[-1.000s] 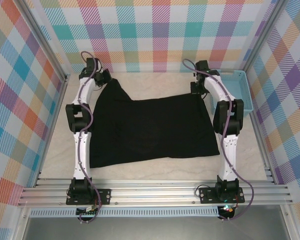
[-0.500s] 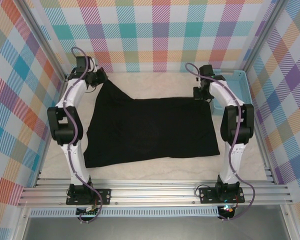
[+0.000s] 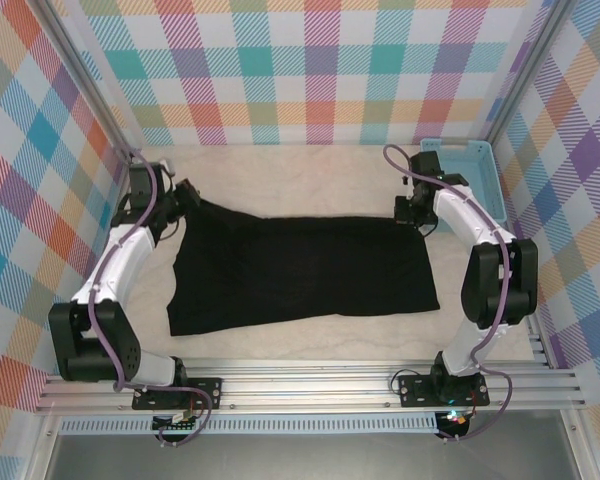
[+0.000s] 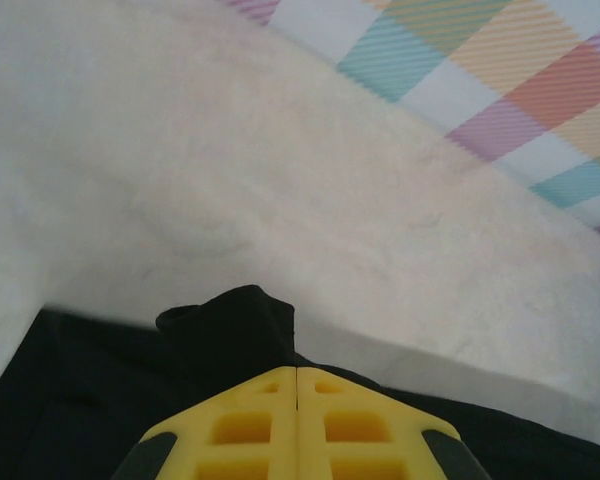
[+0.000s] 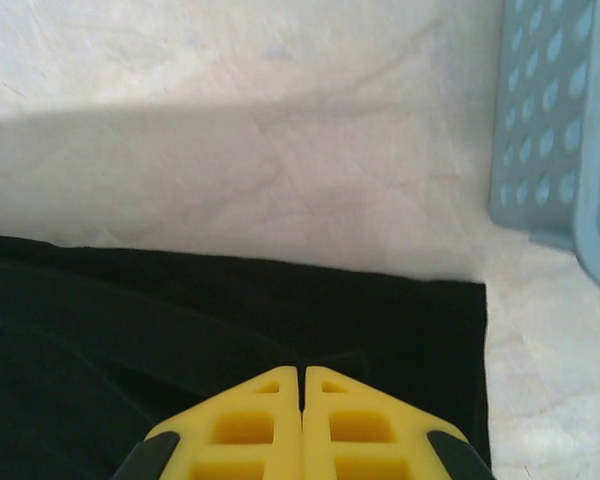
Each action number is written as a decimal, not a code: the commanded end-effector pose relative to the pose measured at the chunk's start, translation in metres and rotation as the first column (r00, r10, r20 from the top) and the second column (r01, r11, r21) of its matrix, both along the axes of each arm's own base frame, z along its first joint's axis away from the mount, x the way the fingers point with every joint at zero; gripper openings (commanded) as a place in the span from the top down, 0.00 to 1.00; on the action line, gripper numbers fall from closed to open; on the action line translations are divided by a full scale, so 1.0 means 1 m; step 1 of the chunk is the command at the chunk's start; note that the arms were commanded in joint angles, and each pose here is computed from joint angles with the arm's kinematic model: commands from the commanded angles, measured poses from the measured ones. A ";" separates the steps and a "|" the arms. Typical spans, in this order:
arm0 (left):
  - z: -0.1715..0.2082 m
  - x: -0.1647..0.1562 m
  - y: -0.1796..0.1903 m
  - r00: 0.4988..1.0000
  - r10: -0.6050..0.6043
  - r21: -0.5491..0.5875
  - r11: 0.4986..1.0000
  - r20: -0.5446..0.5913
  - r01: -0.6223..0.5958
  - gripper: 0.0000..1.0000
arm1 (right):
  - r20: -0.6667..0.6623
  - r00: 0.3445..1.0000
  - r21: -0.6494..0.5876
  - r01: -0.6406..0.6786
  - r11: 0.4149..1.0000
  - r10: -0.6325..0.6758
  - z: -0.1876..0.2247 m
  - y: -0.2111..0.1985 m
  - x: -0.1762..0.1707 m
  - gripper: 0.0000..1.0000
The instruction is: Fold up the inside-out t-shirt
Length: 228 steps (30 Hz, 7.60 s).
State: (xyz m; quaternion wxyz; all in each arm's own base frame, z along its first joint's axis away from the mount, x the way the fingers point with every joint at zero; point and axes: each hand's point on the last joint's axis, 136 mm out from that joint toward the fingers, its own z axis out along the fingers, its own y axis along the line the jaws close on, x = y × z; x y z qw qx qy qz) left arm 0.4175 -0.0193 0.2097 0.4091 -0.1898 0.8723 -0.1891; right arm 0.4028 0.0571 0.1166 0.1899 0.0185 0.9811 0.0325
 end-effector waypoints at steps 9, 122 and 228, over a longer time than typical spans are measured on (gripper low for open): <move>-0.021 -0.060 0.008 0.992 0.098 -0.045 0.994 -0.085 -0.102 1.00 | -0.034 0.998 -0.122 0.046 0.991 -0.050 0.001 -0.023 -0.016 0.98; -0.136 -0.176 -0.033 0.923 0.007 -0.136 0.989 -0.385 -0.064 1.00 | -0.050 0.724 0.276 -0.652 0.706 0.688 -0.099 0.403 -0.176 0.72; -0.155 -0.097 0.017 0.917 0.229 0.194 0.966 -0.328 -0.172 1.00 | -0.018 0.876 0.447 -0.425 0.787 0.482 -0.063 0.355 -0.095 0.92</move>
